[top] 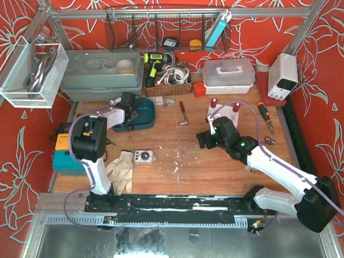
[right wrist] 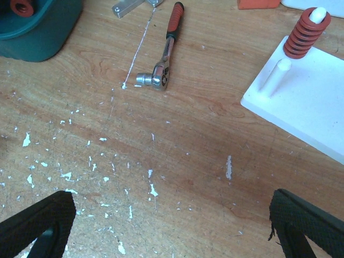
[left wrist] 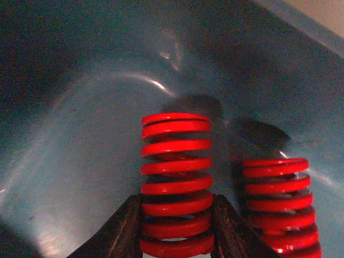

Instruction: Install the large spring

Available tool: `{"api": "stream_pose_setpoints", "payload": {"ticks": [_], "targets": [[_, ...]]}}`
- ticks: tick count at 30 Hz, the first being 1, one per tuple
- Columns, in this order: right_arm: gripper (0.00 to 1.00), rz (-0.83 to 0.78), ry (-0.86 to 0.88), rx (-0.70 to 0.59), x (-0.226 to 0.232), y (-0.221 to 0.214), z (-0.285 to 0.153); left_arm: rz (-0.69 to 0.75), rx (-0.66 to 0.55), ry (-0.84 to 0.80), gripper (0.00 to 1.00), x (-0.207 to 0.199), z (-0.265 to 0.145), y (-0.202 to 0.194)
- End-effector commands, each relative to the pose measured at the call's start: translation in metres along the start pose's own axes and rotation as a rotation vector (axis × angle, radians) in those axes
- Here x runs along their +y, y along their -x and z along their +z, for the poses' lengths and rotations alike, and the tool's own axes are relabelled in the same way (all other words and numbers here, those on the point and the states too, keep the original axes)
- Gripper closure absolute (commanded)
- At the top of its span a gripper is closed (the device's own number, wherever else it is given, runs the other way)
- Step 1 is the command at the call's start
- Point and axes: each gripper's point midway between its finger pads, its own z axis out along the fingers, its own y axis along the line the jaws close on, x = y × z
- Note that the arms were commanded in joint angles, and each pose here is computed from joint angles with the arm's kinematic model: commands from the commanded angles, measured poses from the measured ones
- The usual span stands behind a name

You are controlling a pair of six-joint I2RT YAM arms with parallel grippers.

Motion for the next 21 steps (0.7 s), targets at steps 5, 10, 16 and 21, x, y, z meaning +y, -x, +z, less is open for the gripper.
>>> {"api": "stream_pose_setpoints", "payload": {"ticks": [5, 10, 16, 21], "targets": [[0.01, -0.008, -0.020, -0.040, -0.002, 0.008, -0.005, -0.029, -0.143, -0.131, 0.81, -0.007, -0.063, 0.040], [0.01, -0.004, -0.017, -0.039, -0.002, 0.007, -0.005, 0.018, -0.227, -0.380, 0.83, -0.031, -0.113, 0.049], [0.01, 0.002, -0.028, -0.058, -0.005, 0.008, -0.009, 0.165, -0.342, -0.590, 0.85, -0.050, -0.172, 0.034], [0.01, 0.004, -0.034, -0.069, -0.006, 0.008, -0.008, 0.392, -0.407, -0.787, 0.84, -0.078, -0.217, -0.016]]}}
